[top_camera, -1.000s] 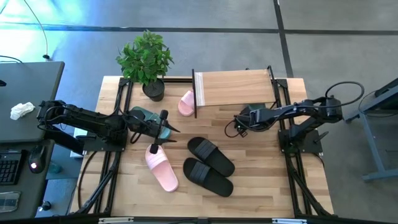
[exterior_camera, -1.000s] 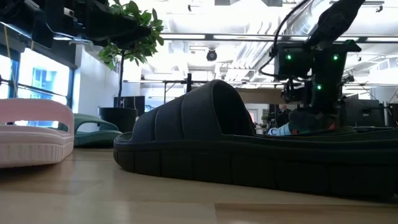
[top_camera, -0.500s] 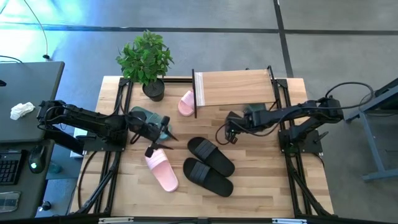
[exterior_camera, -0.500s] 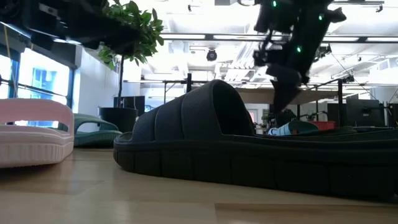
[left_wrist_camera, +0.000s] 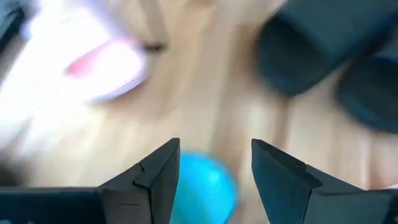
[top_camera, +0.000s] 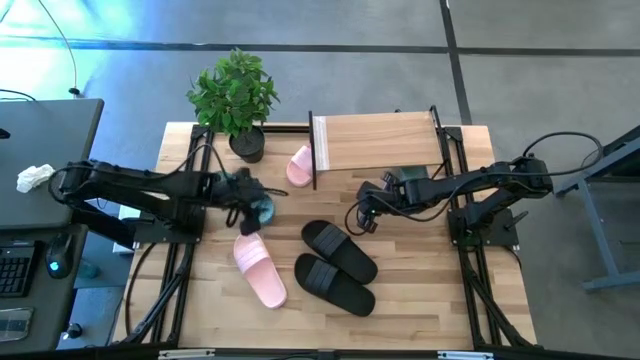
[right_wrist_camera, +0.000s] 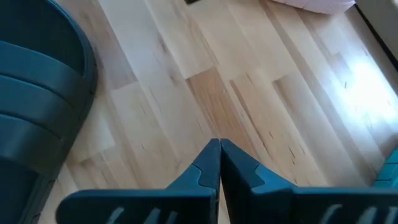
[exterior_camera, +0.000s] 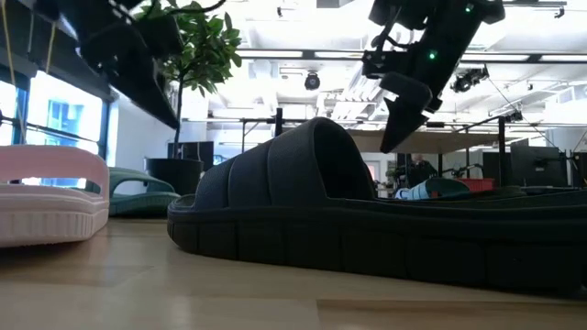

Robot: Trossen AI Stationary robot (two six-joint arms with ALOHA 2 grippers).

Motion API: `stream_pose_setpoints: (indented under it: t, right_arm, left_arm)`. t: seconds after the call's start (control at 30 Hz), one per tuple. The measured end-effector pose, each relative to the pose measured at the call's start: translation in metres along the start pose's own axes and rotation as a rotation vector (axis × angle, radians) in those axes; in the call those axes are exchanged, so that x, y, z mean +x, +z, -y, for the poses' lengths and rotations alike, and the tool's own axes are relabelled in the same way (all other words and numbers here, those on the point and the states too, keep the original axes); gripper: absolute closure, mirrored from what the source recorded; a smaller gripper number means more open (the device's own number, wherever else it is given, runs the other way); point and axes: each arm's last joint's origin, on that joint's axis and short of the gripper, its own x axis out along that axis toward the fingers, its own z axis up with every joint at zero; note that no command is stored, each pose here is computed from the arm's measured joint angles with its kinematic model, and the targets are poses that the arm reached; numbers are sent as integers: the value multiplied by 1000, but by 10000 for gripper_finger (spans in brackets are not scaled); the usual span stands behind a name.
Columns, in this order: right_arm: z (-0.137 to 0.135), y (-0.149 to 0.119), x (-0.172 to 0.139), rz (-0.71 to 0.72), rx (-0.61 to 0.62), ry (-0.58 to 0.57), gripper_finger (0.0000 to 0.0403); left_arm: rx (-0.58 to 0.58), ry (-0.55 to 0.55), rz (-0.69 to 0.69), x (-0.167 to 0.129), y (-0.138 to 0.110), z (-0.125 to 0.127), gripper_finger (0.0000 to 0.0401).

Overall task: Pick and place slides into the shelf
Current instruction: Put the green slide under the shelf

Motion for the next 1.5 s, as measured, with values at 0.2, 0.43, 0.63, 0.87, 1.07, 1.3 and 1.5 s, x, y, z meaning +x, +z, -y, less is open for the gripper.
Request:
stream_pose_setpoints:
  t: [0.2,0.43,0.63,0.87,1.07,1.3,1.5]
  right_arm:
    - [-1,0,0,-16,-22,41,403]
    - [-3,-1,0,-37,-56,104,403]
    - [-4,0,0,-33,-61,142,403]
    - [-5,0,0,-46,-63,174,403]
    - [-5,-1,0,-48,-63,177,403]
    - [-5,-1,0,-48,-66,177,403]
    - [-5,-1,0,-48,-64,178,403]
  left_arm:
    - [-113,143,-229,-29,-4,-10,220]
    - [-271,254,-446,-32,-31,-19,220]
    - [-412,294,-447,-26,-40,-44,220]
    - [-514,67,-305,-3,-51,-75,219]
    - [-549,70,-305,-4,-57,-93,219]
    - [-561,38,-339,5,-61,-98,219]
    - [-578,-86,-313,28,-74,-94,219]
